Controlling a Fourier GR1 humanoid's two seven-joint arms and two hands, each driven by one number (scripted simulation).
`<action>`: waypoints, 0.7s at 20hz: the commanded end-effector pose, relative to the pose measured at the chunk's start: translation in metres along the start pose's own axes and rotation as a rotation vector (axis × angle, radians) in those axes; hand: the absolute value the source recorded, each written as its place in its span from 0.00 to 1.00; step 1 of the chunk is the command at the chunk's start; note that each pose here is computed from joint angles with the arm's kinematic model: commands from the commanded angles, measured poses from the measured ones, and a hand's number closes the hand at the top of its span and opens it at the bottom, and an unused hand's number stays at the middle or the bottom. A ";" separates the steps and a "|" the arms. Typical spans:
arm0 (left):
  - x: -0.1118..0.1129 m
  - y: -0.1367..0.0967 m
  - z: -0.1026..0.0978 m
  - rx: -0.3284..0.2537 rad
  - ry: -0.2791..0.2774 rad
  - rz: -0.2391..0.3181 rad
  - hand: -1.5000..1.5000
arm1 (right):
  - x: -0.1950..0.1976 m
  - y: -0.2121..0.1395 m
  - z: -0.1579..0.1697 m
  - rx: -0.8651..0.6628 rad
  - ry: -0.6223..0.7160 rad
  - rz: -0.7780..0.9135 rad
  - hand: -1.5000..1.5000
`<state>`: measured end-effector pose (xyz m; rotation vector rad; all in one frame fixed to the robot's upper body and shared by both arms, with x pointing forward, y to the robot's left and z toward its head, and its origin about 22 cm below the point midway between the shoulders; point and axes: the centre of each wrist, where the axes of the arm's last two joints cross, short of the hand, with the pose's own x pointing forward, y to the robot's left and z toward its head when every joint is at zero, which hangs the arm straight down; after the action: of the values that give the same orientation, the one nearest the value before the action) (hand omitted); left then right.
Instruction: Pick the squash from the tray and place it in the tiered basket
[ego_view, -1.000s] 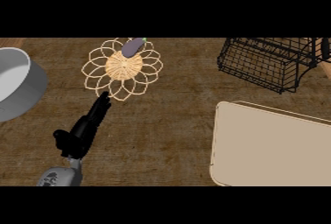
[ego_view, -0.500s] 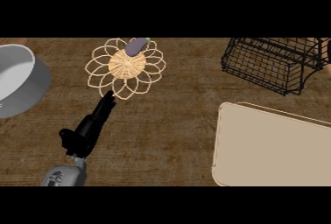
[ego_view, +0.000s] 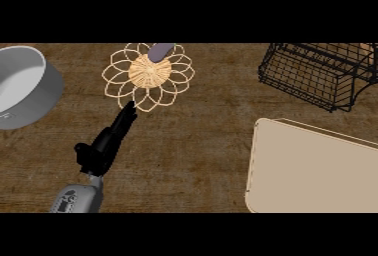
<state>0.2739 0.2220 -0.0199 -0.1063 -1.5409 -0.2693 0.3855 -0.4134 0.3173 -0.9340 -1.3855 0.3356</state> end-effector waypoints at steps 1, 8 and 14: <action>0.006 -0.005 -0.013 -0.003 -0.014 -0.004 0.50 | 0.047 0.017 -0.014 0.057 0.000 0.015 1.00; 0.008 0.004 0.006 0.005 -0.011 -0.003 0.50 | 0.023 0.065 -0.032 0.103 0.006 0.008 1.00; 0.003 0.008 0.002 -0.012 -0.021 -0.018 0.50 | 0.055 0.096 -0.037 0.121 0.001 -0.019 1.00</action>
<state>0.2745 0.2229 -0.0161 -0.1078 -1.5554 -0.2789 0.4501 -0.3491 0.2896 -0.8439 -1.3516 0.4082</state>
